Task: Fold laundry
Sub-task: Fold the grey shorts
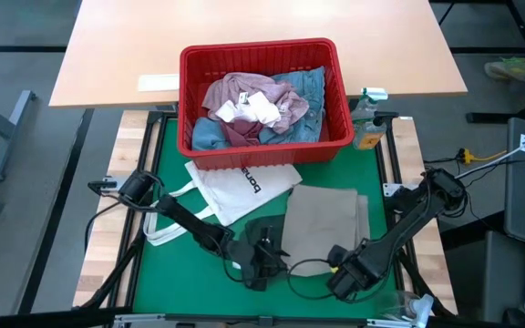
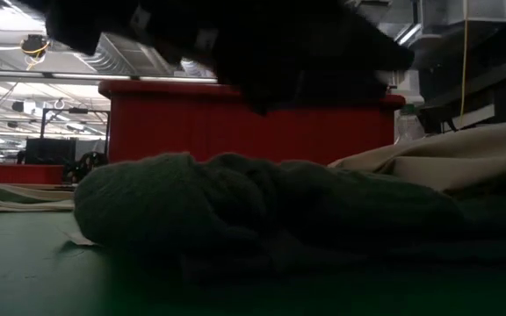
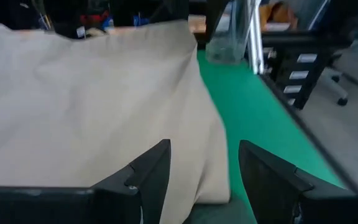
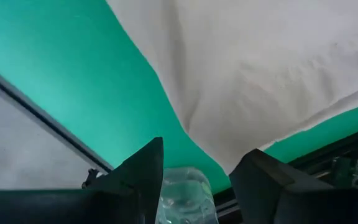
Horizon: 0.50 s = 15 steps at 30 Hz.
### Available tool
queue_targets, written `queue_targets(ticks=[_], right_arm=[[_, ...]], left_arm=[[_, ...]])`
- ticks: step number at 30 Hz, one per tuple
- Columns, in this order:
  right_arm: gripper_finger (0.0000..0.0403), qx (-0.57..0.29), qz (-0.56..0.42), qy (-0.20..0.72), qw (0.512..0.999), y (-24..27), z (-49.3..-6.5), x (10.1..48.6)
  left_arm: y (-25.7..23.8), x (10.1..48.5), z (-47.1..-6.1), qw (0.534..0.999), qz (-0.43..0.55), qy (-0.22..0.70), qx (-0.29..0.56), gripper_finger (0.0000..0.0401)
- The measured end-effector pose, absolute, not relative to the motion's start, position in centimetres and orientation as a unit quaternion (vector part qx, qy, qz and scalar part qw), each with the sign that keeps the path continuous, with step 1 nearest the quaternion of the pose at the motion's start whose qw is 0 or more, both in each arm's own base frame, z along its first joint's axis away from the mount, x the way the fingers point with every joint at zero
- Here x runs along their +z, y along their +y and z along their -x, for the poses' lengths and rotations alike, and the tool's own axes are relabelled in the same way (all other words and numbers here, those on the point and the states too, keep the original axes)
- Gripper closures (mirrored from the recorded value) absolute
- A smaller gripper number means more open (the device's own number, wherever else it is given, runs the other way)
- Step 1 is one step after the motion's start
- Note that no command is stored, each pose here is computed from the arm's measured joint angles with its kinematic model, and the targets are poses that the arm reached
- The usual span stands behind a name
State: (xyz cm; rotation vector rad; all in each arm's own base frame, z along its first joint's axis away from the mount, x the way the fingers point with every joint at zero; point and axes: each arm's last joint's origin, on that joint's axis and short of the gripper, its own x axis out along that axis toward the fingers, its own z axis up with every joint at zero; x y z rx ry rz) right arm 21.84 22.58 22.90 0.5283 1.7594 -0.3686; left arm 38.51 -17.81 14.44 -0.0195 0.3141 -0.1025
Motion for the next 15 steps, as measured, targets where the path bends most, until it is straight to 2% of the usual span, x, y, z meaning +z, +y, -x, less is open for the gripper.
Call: queue_targets(ticks=[4,7,15], right_arm=[[0.0231,-0.166,-0.219,0.750,0.601,22.6,-21.9,24.2],[0.0231,-0.172,-0.212,0.746,0.608,22.5,-22.0,25.0],[0.0231,-0.209,-0.154,0.733,0.628,21.7,-21.6,27.1]], left_arm=[[-17.5,16.4,-38.1,0.986,0.045,0.156,-0.044,0.0218],[-16.5,17.7,-37.5,0.980,0.063,0.190,-0.022,0.0218],[-11.5,19.9,-36.7,0.950,0.145,0.266,0.079,0.0218]])
